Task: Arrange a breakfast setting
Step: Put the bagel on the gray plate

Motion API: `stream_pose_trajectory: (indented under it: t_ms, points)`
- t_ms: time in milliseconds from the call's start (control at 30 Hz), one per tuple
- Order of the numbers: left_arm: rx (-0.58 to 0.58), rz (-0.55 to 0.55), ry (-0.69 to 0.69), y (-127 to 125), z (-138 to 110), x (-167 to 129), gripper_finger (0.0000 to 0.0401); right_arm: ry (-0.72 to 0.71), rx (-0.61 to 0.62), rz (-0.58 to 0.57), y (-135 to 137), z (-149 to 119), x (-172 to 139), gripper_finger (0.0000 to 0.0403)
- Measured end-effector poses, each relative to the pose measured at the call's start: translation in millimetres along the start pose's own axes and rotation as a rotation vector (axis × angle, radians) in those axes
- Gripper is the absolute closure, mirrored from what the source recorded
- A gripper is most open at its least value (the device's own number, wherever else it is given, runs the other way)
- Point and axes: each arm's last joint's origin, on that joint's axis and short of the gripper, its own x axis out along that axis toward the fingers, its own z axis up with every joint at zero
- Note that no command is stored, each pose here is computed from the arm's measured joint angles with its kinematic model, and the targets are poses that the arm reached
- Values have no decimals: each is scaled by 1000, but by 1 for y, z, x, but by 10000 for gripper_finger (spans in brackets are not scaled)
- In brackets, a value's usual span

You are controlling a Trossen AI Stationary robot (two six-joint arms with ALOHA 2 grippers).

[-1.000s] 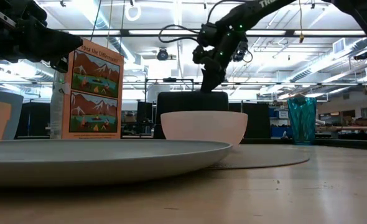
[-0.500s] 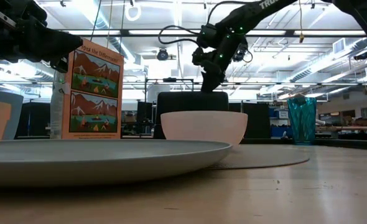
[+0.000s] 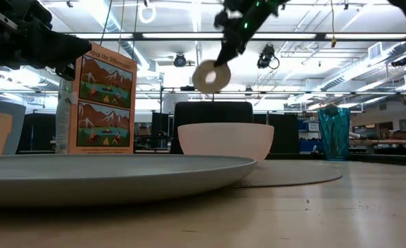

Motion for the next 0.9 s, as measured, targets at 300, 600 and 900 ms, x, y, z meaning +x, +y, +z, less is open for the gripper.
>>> stream_pose_trajectory:
  t_ms: [300,600,900]
  points:
    - [0,0,0,0,0,0,358,-101,111,215,95,35,-53,350]
    - [0,0,0,0,0,0,358,20,363,317,243,29,-74,351]
    - [0,0,-1,0,0,0,358,-41,892,316,352,-30,-61,351]
